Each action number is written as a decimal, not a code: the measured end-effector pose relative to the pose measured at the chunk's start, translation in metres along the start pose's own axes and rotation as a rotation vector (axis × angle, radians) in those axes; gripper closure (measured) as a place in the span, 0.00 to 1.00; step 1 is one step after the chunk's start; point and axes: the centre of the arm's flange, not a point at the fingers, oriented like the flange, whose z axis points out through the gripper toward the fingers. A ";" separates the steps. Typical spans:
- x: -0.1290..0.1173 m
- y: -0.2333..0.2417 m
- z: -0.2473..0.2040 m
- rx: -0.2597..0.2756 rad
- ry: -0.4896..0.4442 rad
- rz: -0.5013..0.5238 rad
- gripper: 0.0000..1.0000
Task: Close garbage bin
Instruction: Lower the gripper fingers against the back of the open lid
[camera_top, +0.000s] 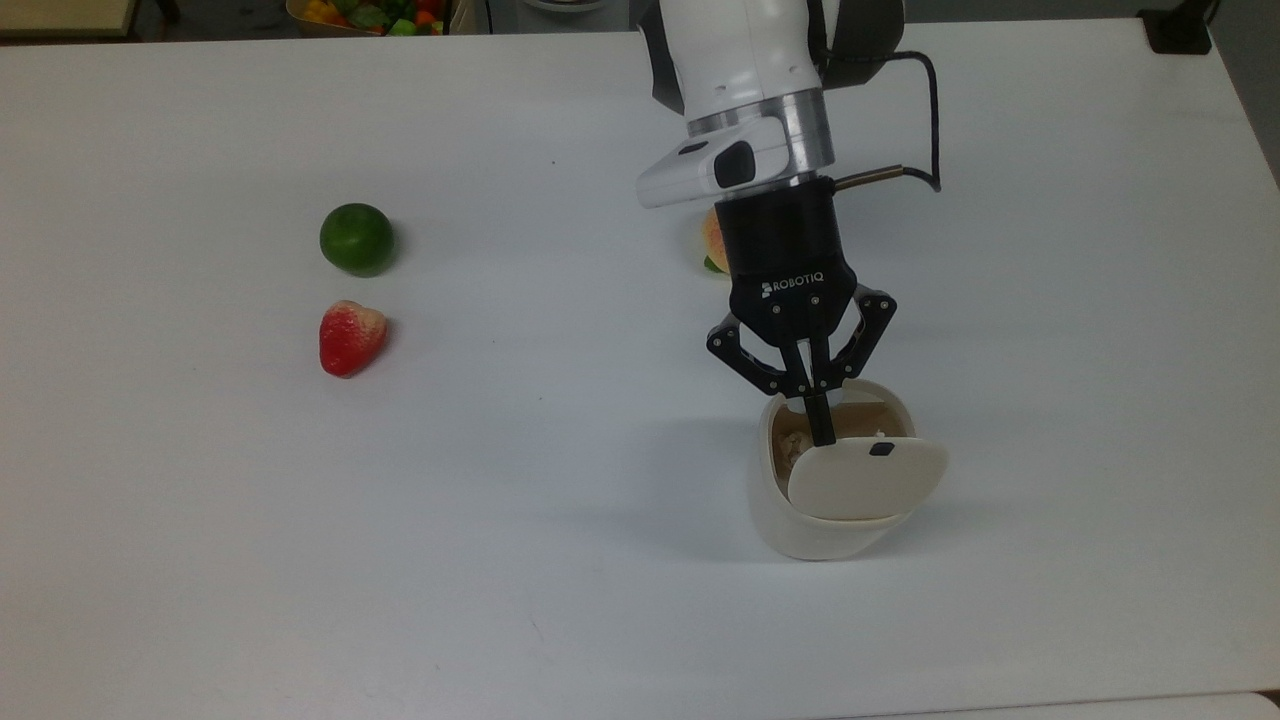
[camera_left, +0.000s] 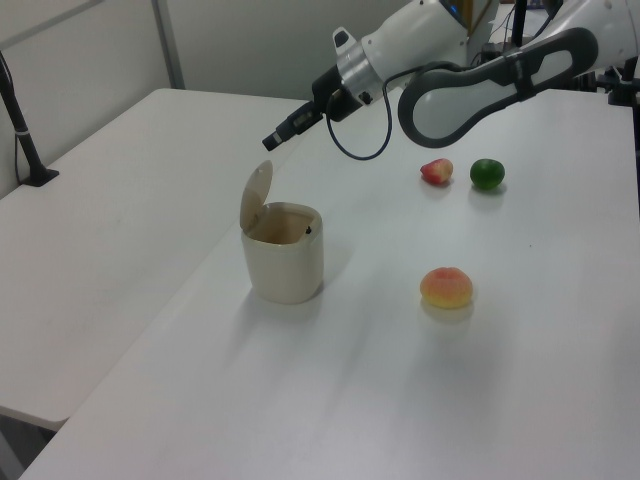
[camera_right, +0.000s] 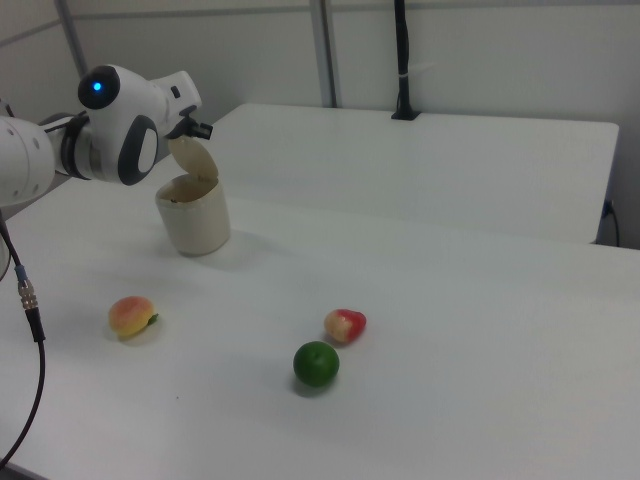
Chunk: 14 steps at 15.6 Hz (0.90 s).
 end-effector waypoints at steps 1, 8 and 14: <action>-0.002 0.001 0.002 -0.001 -0.002 0.000 0.98; -0.006 0.002 0.007 -0.003 -0.010 0.001 0.98; -0.007 0.002 0.008 -0.003 -0.011 0.001 0.99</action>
